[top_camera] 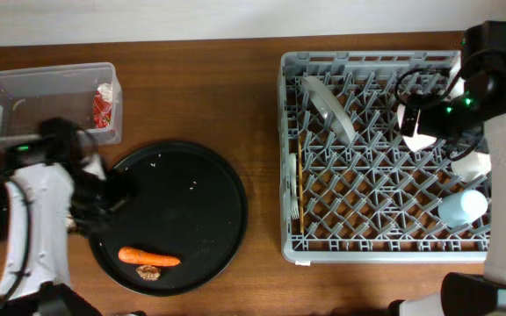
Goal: Sort waste into correct bins and load items into the dishwasher rack
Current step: 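Carry the white plate to the rack and stand it upright with the right gripper, then grasp the carrot with the left gripper and drop it on the left black tray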
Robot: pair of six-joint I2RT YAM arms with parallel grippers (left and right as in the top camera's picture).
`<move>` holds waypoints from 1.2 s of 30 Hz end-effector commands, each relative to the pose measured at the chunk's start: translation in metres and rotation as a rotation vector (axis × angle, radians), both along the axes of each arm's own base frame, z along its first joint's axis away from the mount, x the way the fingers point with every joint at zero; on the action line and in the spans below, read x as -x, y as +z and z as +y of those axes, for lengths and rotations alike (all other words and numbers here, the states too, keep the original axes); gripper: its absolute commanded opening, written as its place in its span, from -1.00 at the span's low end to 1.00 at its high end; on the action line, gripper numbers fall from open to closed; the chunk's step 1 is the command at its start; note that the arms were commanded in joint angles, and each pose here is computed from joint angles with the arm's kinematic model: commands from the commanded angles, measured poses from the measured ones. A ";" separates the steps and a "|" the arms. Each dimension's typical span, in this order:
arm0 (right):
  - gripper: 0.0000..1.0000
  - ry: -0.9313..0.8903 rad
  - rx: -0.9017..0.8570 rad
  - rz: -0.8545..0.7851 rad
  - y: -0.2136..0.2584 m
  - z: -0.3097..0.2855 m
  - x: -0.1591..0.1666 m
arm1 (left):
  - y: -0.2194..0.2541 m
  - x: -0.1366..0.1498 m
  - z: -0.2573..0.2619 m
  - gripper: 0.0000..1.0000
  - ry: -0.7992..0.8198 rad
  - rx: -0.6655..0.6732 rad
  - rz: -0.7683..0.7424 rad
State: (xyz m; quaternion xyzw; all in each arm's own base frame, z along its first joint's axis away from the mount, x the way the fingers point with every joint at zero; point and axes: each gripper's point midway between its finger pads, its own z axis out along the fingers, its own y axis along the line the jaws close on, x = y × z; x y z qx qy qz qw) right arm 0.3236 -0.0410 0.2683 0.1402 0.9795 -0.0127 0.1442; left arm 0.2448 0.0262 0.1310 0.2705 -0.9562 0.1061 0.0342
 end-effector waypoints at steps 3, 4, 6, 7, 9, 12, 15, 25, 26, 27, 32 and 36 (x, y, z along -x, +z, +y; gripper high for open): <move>0.97 0.019 -0.023 0.014 -0.004 0.003 0.001 | -0.051 0.040 -0.053 0.85 0.058 -0.004 0.182; 0.97 0.019 -0.023 0.014 -0.004 0.003 0.001 | -0.060 0.044 -0.054 0.85 0.084 -0.013 0.197; 0.97 0.019 -0.023 0.014 -0.004 0.003 0.002 | -0.079 0.051 -0.048 0.85 0.145 -0.062 0.214; 0.97 0.019 -0.023 0.014 -0.004 0.003 0.002 | -0.084 0.051 -0.045 0.85 0.156 -0.082 0.208; 0.97 0.019 -0.023 0.014 -0.004 0.003 0.002 | -0.090 0.053 -0.041 0.85 0.168 -0.106 0.208; 0.97 0.019 -0.024 0.014 -0.004 0.003 0.001 | -0.103 0.053 -0.027 0.85 0.195 -0.187 0.187; 0.97 0.019 -0.024 0.014 -0.004 0.003 0.002 | -0.119 0.050 -0.025 0.84 0.219 -0.197 0.145; 0.97 0.019 -0.024 0.015 -0.004 0.003 0.002 | -0.137 0.019 -0.032 0.21 0.238 -0.135 -0.016; 0.97 0.019 -0.024 0.015 -0.004 0.003 0.002 | -0.137 0.019 -0.032 0.05 0.238 -0.136 -0.019; 0.97 0.019 -0.024 0.015 -0.004 0.003 0.002 | -0.137 0.018 -0.032 -0.14 0.238 -0.138 -0.021; 0.97 0.019 -0.024 0.018 -0.005 0.003 0.002 | -0.134 0.004 -0.031 -0.64 0.209 -0.135 -0.080; 0.97 0.019 -0.024 0.018 -0.005 0.003 0.003 | -0.108 -0.027 -0.030 -0.72 0.111 -0.139 -0.188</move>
